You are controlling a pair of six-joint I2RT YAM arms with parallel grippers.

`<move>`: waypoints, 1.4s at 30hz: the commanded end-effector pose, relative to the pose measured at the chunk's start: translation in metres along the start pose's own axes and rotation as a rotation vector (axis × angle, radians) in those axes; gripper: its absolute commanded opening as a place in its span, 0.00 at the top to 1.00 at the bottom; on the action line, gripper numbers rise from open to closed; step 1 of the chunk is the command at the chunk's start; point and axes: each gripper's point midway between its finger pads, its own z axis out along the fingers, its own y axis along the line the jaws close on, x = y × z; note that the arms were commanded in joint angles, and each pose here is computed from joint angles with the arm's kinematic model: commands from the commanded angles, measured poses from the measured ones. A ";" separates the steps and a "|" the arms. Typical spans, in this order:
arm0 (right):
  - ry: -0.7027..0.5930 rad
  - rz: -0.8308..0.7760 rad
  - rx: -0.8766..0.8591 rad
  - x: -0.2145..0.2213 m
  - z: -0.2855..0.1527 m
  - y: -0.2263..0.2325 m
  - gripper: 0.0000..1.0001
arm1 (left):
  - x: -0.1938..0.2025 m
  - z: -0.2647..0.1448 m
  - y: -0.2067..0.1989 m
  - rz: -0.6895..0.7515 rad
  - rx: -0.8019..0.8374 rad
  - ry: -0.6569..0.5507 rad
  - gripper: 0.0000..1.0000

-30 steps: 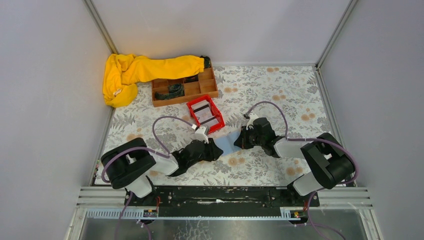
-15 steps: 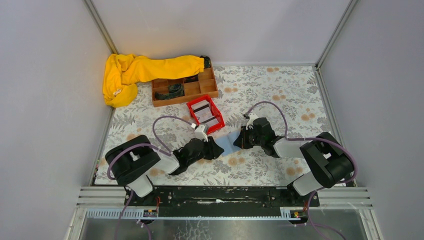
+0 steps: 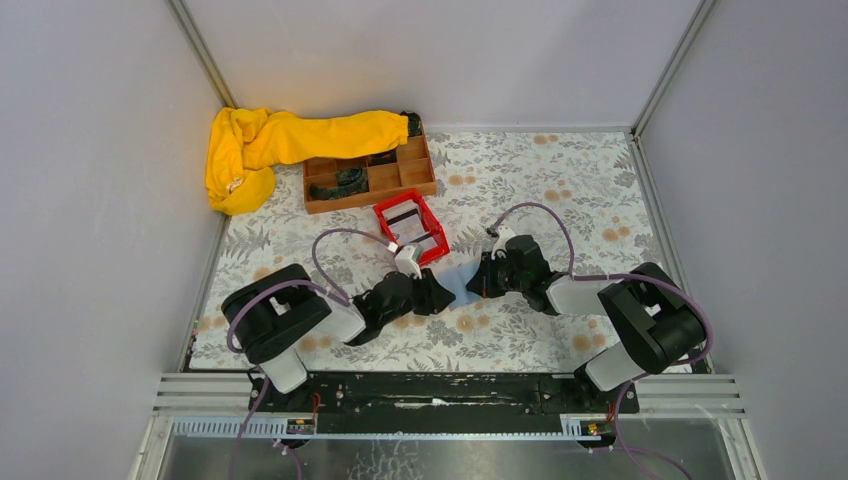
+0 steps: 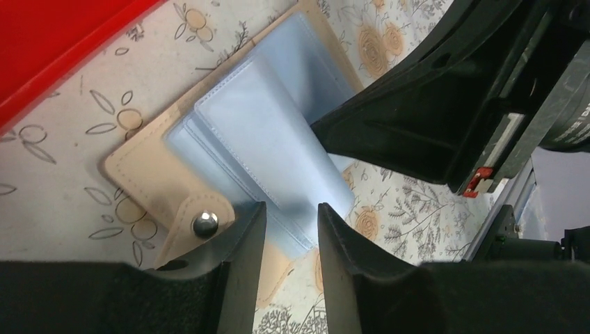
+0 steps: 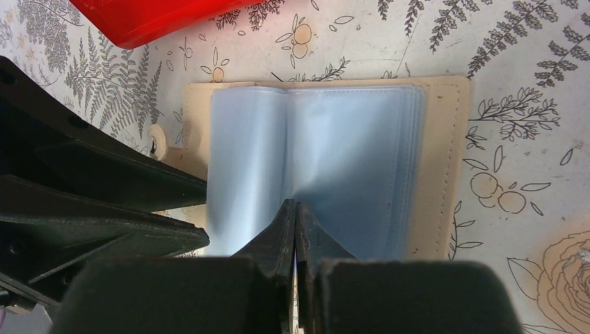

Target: Take the credit cards out of the card holder

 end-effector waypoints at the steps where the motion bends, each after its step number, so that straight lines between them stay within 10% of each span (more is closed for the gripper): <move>1: 0.036 0.006 0.007 0.013 0.000 -0.003 1.00 | -0.021 0.011 -0.023 0.005 0.077 -0.057 0.59; 22: -0.101 -0.034 0.023 -0.027 -0.027 0.013 1.00 | -0.054 -0.006 -0.031 0.095 0.075 -0.150 0.57; 24: -0.159 -0.039 0.058 -0.038 -0.036 0.011 0.94 | -0.060 -0.009 -0.027 0.156 0.019 -0.163 0.43; 26: -0.240 -0.023 0.162 -0.050 -0.046 -0.005 0.74 | -0.065 -0.014 -0.028 0.261 -0.019 -0.164 0.02; 30: -0.369 0.014 0.298 -0.066 -0.068 -0.026 0.34 | -0.085 -0.034 -0.032 0.306 -0.050 -0.242 0.00; 34: -0.410 -0.005 0.319 -0.073 -0.076 -0.028 0.28 | -0.111 -0.057 -0.040 0.268 -0.071 -0.338 0.00; 37: -0.382 -0.017 0.296 -0.077 -0.072 -0.021 0.39 | -0.127 -0.075 -0.029 0.256 -0.163 -0.367 0.00; 42: -0.353 -0.028 0.153 -0.094 -0.060 0.013 0.94 | -0.161 -0.117 0.020 0.096 -0.378 -0.480 0.00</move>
